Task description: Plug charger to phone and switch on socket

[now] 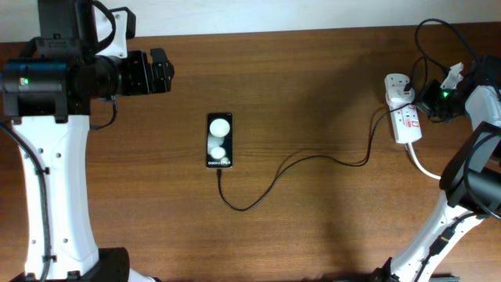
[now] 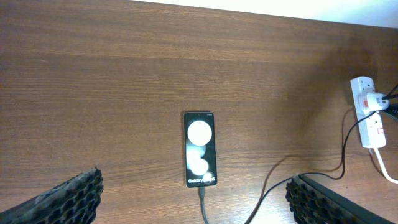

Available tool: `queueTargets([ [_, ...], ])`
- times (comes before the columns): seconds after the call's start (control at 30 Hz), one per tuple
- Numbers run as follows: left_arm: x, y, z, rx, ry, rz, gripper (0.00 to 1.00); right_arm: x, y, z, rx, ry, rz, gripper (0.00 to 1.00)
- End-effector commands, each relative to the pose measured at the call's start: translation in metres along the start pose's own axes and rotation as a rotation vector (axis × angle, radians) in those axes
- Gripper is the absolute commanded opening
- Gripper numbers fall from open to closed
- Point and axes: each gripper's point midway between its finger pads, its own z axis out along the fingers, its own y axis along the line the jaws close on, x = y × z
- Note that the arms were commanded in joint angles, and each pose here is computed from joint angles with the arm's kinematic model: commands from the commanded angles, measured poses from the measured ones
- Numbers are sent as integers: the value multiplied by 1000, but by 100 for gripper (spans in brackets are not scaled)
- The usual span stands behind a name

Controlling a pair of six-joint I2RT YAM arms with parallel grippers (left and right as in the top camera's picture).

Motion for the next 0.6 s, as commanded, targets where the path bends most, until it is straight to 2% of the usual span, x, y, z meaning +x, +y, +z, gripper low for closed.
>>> queueTargets([
  [0.0, 0, -2, -9, -3, -18, 4, 99, 6, 15, 10, -63, 32, 2, 4],
  [0.57, 0, -2, -8, -4, -17, 4, 99, 38, 38, 26, -18, 139, -2, 4],
])
